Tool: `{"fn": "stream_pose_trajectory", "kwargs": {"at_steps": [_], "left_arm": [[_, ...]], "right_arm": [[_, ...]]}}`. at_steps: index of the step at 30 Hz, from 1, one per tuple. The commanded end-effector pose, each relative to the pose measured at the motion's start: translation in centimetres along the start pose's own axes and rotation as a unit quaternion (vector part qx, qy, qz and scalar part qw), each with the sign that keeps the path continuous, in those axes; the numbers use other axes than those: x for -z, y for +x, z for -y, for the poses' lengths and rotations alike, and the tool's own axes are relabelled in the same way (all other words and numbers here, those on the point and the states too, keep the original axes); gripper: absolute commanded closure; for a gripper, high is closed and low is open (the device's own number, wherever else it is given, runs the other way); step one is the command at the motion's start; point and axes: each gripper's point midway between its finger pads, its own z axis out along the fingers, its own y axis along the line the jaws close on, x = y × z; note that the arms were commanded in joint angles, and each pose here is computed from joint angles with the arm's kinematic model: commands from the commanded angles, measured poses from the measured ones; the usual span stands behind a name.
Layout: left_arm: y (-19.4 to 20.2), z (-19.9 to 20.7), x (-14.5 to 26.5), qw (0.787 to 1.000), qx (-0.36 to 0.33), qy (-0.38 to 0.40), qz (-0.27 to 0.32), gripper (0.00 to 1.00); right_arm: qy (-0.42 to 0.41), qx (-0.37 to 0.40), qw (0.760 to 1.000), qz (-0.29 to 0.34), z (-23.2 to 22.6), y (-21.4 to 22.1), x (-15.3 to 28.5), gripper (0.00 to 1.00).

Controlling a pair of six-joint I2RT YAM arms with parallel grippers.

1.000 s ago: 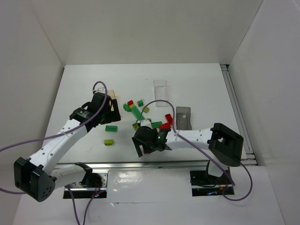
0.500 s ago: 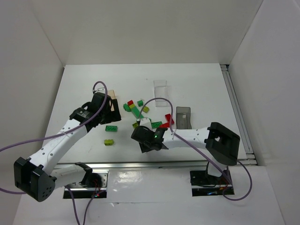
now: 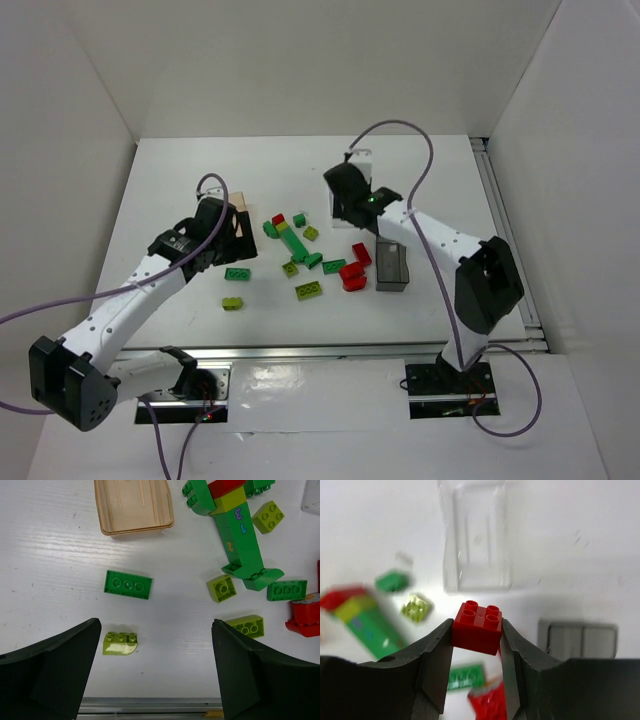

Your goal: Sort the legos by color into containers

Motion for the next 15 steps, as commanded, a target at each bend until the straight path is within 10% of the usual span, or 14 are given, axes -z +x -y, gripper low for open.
{"fn": "stream_pose_trajectory", "kwargs": {"at_steps": [1, 11, 15], "left_arm": [[-1.0, -0.4, 1.0, 1.000, 0.017, -0.006, 0.022, 0.00], [-1.1, 0.2, 1.5, 1.000, 0.015, 0.014, 0.020, 0.00], [-1.1, 0.2, 1.5, 1.000, 0.015, 0.014, 0.020, 0.00]], "right_arm": [[0.009, 0.012, 0.999, 0.033, 0.9, -4.9, -3.2, 0.66], [0.019, -0.020, 0.999, 0.019, 1.6, -8.7, -12.9, 0.57], [0.014, -0.027, 0.999, 0.027, 1.6, -10.1, -13.1, 0.09]]}}
